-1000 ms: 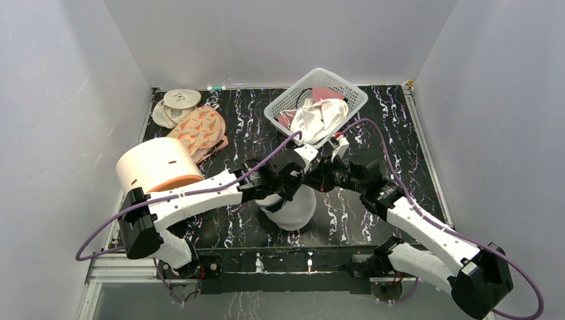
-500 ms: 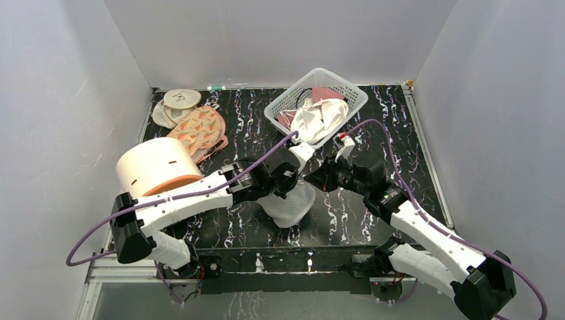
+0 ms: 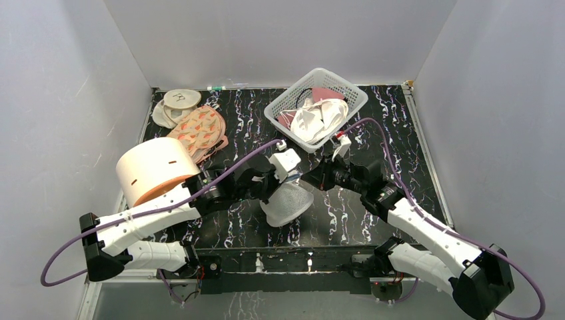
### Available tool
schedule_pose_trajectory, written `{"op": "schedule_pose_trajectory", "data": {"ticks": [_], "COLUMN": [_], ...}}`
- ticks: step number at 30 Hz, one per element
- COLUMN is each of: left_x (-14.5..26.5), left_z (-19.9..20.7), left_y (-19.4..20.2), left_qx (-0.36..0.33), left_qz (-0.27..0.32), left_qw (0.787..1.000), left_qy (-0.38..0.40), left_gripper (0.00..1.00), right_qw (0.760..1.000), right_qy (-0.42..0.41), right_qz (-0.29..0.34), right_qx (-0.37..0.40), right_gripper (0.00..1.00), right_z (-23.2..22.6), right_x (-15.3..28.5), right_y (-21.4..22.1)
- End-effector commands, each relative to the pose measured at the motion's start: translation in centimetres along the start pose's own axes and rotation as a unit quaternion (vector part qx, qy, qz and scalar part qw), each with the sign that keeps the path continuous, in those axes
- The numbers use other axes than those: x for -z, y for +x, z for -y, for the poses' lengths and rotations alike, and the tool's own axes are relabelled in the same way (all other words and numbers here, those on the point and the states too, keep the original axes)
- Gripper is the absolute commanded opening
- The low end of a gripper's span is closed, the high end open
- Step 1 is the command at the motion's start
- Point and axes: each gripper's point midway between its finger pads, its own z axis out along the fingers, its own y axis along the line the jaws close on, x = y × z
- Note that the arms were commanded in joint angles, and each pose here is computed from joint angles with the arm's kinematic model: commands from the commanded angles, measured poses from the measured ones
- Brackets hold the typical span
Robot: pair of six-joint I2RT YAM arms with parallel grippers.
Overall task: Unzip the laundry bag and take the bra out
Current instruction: Unzip the laundry bag at the center of the board, then place the laundry bag at the center of the board.
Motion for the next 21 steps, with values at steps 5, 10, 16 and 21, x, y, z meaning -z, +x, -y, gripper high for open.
{"op": "schedule_pose_trajectory", "data": {"ticks": [5, 10, 16, 21], "left_x": [0.8, -1.2, -1.0, -0.7], "left_z": [-0.9, -2.6, -4.6, -5.1], "left_y": [-2.1, 0.2, 0.4, -0.3], "left_qx": [0.007, -0.006, -0.017, -0.021], "left_qz": [0.04, -0.053, -0.086, -0.078], "left_qw": [0.999, 0.995, 0.985, 0.983], "left_qy": [-0.018, -0.083, -0.147, -0.164], "left_gripper": [0.0, 0.0, 0.0, 0.0], "right_qw": [0.999, 0.998, 0.994, 0.99], "right_qy": [0.037, 0.066, 0.107, 0.135], "right_qz": [0.012, 0.013, 0.024, 0.034], "right_qx": [0.009, 0.01, 0.013, 0.019], "right_gripper": [0.0, 0.2, 0.38, 0.42], "right_z": [1.6, 2.4, 3.3, 4.2], "right_x": [-0.5, 0.0, 1.2, 2.0], "right_y": [-1.0, -1.2, -1.7, -2.0]}}
